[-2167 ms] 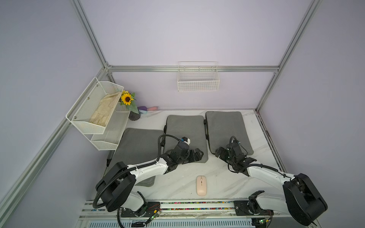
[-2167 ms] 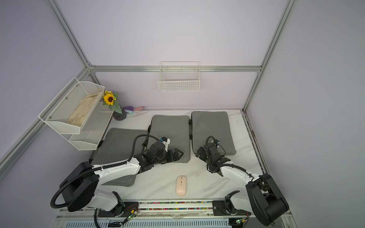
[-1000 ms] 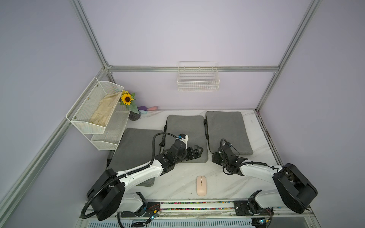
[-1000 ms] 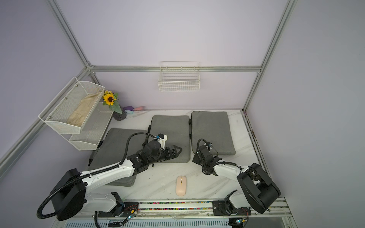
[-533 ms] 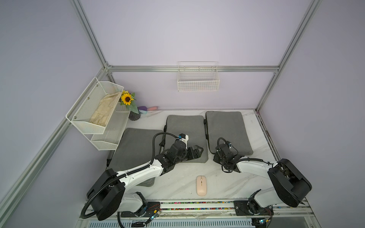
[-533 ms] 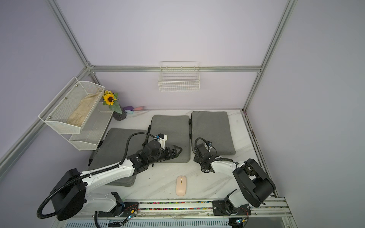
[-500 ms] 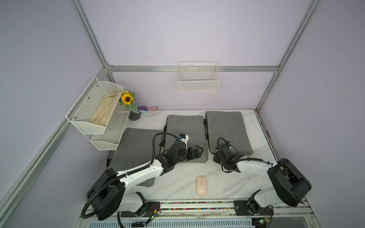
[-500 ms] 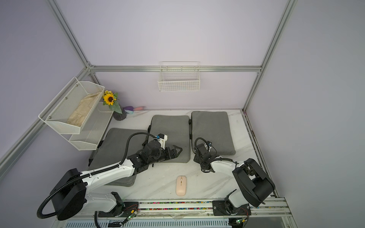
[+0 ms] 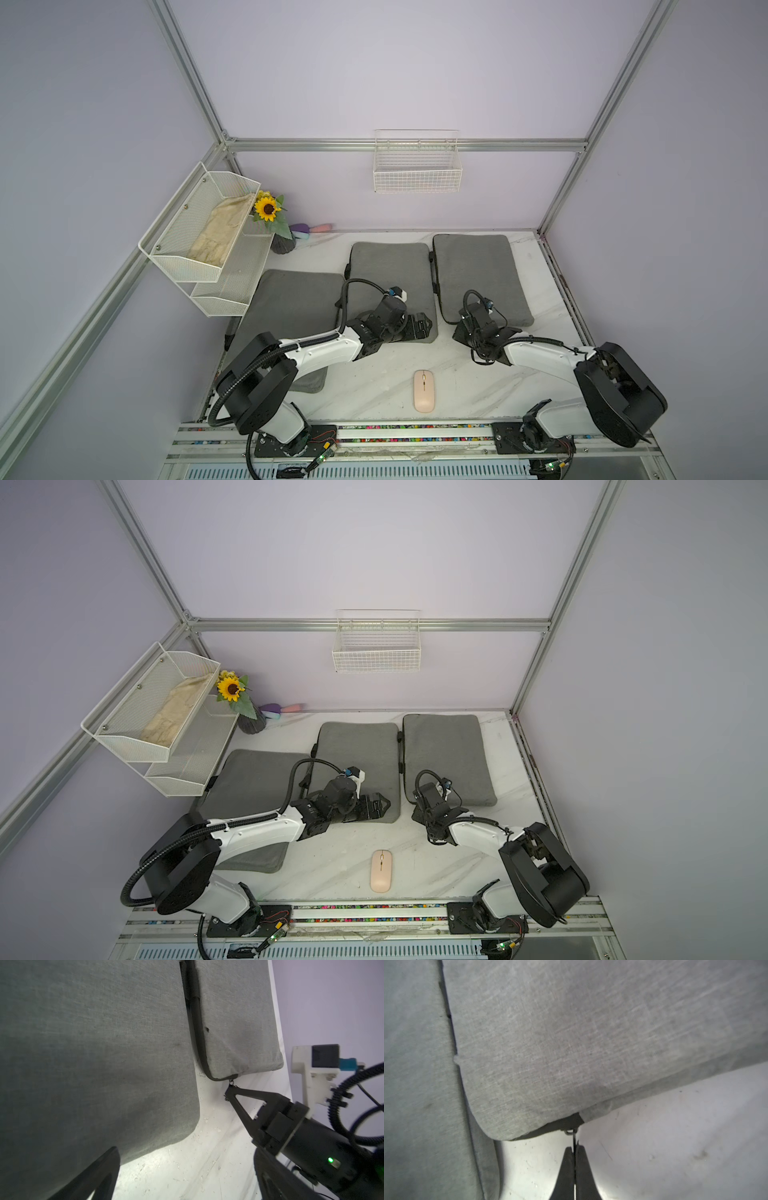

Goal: Put the mouse into the laptop bag
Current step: Unzip the zipper on the zippered laptop bag.

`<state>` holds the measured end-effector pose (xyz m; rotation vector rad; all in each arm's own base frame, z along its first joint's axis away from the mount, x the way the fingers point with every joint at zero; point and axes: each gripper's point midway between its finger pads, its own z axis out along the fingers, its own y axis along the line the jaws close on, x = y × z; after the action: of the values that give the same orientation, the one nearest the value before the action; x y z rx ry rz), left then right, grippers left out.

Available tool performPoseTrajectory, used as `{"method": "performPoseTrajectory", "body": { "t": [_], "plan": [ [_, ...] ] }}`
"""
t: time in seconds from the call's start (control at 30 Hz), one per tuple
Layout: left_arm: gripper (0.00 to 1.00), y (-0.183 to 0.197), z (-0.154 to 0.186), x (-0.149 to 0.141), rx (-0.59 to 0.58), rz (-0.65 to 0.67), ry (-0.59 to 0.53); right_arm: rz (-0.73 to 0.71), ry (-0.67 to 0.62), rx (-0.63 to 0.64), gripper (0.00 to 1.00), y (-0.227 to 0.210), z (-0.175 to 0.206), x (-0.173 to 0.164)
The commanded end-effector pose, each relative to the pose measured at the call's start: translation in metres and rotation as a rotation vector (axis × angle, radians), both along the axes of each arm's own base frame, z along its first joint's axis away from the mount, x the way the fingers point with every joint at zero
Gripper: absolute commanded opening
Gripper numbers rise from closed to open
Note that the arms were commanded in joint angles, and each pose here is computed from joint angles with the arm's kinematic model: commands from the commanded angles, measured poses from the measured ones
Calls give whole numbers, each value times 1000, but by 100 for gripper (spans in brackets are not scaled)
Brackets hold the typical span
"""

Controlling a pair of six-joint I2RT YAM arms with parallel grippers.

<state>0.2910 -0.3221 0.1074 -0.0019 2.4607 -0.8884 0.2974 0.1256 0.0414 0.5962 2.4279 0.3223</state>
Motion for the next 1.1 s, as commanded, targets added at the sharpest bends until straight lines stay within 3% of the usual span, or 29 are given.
{"method": "performPoseTrajectory", "body": {
  "t": [0.0,0.23,0.57,0.63,0.77,0.83,1.07],
  "plan": [
    [99,-35,60,37,-52,-20,-139,4,-34,35,0,-4,15,-5],
    [96,-78,47,82,-33,-18,-158,37,-96,97,0,-2,35,-11],
    [89,-132,8,108,-119,-62,-75,55,-129,133,0,0,46,-15],
    [81,-136,4,110,-126,-60,-66,66,-123,143,0,2,44,-16],
    [44,-150,7,113,-177,-78,-49,108,-117,182,0,13,38,-15],
    [33,-158,9,113,-196,-86,-45,149,-107,223,0,25,37,-16],
    [26,-192,20,98,-245,-111,-80,274,-141,309,0,61,53,-14]
  ]
}}
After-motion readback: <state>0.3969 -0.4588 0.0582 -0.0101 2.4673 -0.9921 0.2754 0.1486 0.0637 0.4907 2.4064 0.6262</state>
